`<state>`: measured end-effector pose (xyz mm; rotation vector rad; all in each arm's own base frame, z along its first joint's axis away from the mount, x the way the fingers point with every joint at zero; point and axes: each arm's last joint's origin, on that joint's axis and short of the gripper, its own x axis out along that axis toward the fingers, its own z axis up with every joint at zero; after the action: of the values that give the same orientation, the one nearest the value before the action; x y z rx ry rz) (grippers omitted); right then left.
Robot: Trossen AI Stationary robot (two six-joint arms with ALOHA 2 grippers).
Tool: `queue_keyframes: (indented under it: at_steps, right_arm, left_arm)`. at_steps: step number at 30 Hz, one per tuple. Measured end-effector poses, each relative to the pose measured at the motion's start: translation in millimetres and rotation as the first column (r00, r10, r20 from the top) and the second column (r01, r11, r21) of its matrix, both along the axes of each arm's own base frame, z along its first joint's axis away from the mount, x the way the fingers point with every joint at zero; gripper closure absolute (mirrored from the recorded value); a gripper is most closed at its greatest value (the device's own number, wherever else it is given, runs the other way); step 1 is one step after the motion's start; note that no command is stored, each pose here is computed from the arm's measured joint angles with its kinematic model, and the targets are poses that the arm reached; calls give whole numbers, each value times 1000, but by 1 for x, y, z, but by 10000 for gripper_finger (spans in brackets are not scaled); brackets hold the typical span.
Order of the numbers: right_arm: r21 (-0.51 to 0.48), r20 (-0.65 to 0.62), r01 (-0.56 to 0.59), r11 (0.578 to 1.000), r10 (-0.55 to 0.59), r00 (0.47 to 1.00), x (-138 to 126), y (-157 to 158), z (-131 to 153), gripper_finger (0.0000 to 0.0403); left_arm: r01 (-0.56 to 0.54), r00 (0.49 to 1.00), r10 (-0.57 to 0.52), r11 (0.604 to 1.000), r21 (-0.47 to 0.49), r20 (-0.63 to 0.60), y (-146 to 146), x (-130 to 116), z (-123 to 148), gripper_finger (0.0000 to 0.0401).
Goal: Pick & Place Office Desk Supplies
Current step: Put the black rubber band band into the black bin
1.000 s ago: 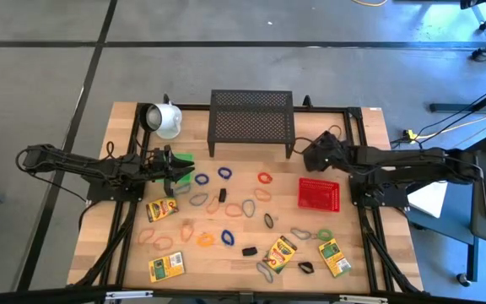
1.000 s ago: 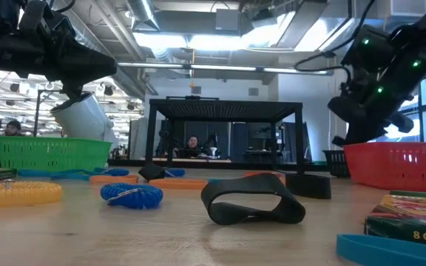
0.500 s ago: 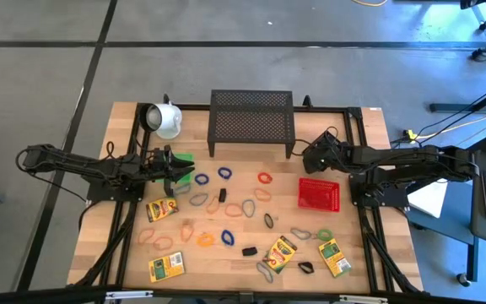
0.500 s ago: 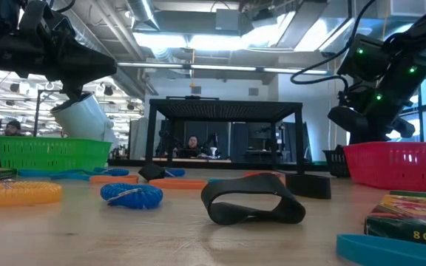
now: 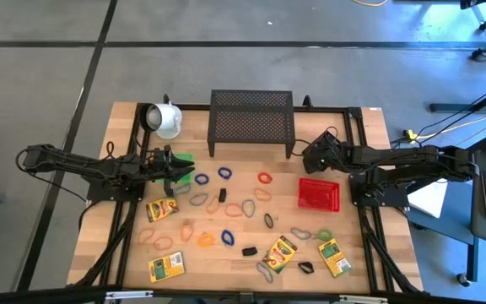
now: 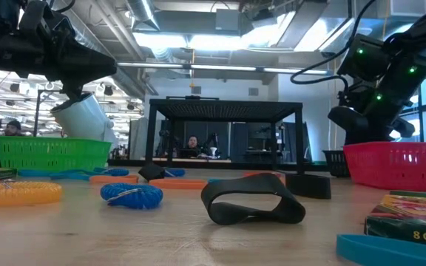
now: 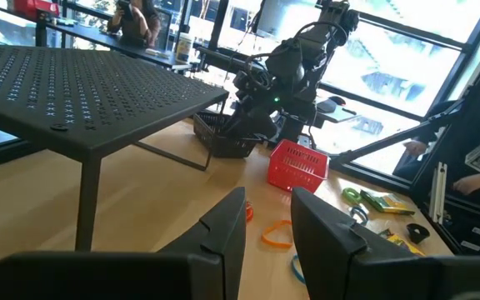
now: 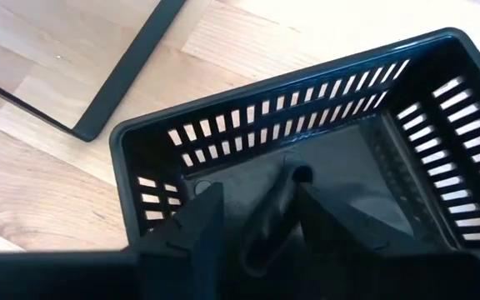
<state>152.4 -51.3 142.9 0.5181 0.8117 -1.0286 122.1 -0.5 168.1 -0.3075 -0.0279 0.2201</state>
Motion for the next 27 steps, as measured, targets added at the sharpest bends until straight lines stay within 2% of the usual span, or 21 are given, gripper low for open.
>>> queue_keyframes:
  at_steps: [4,8,14,18,22,27]
  right_arm:
    - [-7,-11,-13,1000,13,1000,1,0,1,219]
    - [-30,-41,-6,1000,5,999,5,-2,16,212]
    - [-35,-53,-55,998,53,997,18,-4,58,211]
    - [36,53,-148,988,146,988,31,0,89,211]
    - [61,172,-307,950,293,940,44,12,113,211]
    - [-47,312,-487,872,476,822,63,42,128,211]
  left_arm:
    - [0,1000,0,1000,0,0,0,0,0,310]
    - [0,1000,0,1000,0,0,0,0,0,310]
    - [0,1000,0,1000,0,0,0,0,0,310]
    - [0,1000,0,1000,0,0,0,0,0,310]
    - [0,1000,0,1000,-1,-1,0,0,0,310]
    - [0,1000,0,1000,0,0,0,0,0,310]
